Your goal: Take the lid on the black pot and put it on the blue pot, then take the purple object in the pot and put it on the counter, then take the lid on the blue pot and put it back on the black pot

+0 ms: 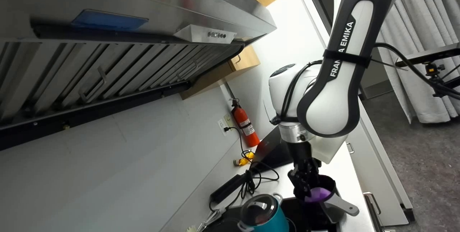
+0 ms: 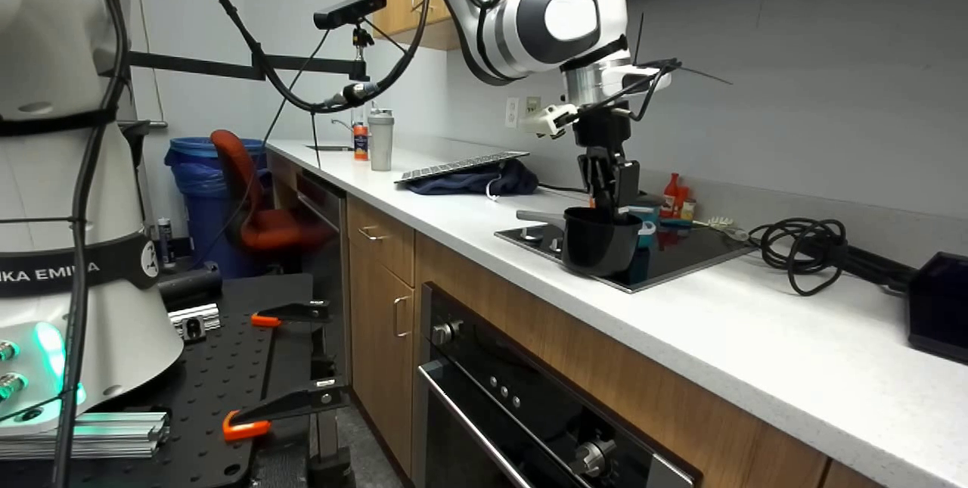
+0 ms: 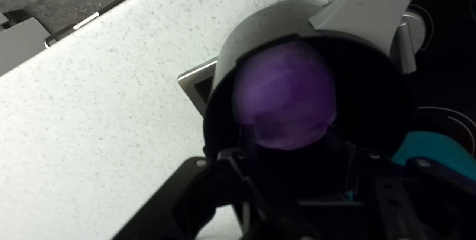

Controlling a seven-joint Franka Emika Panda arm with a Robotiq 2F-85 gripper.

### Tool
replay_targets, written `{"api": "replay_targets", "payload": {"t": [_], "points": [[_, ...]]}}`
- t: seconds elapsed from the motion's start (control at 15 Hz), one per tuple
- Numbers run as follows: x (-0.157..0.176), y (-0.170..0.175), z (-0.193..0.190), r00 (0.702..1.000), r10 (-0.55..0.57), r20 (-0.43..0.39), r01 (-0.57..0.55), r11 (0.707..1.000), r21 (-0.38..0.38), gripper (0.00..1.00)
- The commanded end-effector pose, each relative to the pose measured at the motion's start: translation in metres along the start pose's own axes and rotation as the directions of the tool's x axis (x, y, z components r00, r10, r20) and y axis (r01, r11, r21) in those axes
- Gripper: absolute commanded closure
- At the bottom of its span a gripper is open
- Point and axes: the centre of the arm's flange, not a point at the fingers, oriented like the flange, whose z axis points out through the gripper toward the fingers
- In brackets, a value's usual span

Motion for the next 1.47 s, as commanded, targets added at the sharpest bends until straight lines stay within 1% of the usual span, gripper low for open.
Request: {"api": "replay_targets", "payload": {"t": [0.0,0.13,0.2,0.27,0.33,0.47,0.53,0.8,1.07,1.4], "points": [[0.008,-0.001,0.008,0.999,-0.009,0.041,0.008,1.000,0.013,0.48],[0.007,-0.003,0.013,0.999,-0.017,0.049,0.016,1.000,0.014,0.48],[0.007,-0.004,0.014,0.998,-0.020,0.051,0.019,1.000,0.015,0.57],[0.007,-0.004,0.015,0.998,-0.021,0.052,0.020,1.000,0.015,0.73],[0.008,-0.004,0.015,0.998,-0.023,0.050,0.022,1.000,0.013,0.77],[0.010,-0.003,0.014,0.999,-0.023,0.046,0.023,1.000,0.007,0.93],[0.011,-0.003,0.012,0.999,-0.023,0.041,0.023,1.000,0.007,0.99],[0.011,-0.003,0.001,1.000,-0.023,0.022,0.023,1.000,0.002,1.00],[0.007,-0.005,-0.020,0.999,-0.029,-0.013,0.029,1.000,-0.001,1.00],[0.006,-0.012,-0.067,0.992,-0.063,-0.105,0.061,0.998,-0.020,1.00]]}}
